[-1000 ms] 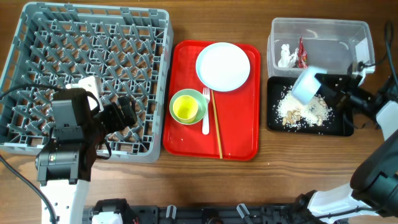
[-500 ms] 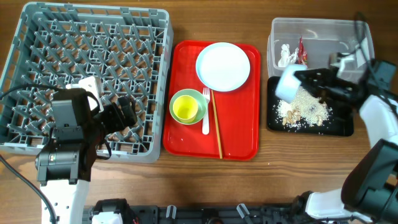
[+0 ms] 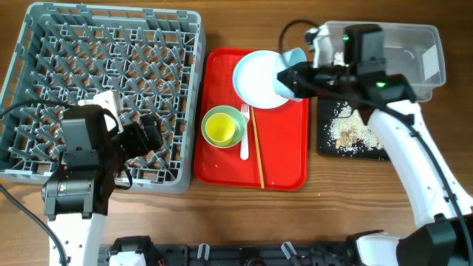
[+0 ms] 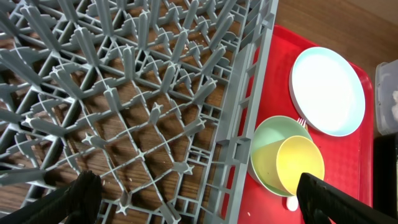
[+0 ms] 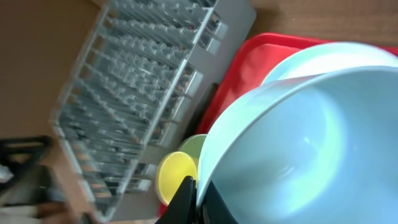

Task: Sort waste into correct bins and load items into the dishwasher rack
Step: 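Place the emptied blue bowl onto the light-blue plate on the tray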

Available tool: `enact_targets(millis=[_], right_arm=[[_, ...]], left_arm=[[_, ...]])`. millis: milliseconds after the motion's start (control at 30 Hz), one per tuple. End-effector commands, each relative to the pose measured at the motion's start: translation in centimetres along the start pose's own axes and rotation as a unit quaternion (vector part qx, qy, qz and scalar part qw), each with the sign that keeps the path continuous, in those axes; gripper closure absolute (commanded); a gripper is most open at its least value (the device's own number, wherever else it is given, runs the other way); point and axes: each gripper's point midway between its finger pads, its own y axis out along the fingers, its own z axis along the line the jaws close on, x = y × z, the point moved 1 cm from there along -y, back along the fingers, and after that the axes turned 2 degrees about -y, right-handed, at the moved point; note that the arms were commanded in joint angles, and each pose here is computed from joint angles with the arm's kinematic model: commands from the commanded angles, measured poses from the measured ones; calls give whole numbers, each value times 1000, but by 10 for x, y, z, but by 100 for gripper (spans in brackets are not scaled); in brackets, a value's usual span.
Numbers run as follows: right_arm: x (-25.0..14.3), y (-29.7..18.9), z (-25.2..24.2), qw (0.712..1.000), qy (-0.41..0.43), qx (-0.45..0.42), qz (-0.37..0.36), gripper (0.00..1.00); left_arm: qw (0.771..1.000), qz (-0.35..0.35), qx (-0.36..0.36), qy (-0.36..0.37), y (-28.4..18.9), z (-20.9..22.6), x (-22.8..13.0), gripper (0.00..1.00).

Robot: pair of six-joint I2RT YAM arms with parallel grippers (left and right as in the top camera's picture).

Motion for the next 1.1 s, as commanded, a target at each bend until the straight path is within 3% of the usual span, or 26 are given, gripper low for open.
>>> enact_targets(millis=[0, 367, 833, 1067], right_arm=[[18, 9, -3, 992, -78, -94, -15, 96], [19, 75, -26, 986, -82, -124, 75, 96], [-62, 159, -72, 970, -33, -130, 204, 96], [-67, 150, -68, 967, -26, -130, 219, 76]], left_arm=[[1000, -10, -11, -3, -6, -6, 5, 0], [1000, -9, -11, -3, -6, -6, 5, 0], [1000, -9, -11, -3, -6, -6, 5, 0], [1000, -9, -11, -3, -6, -6, 5, 0]])
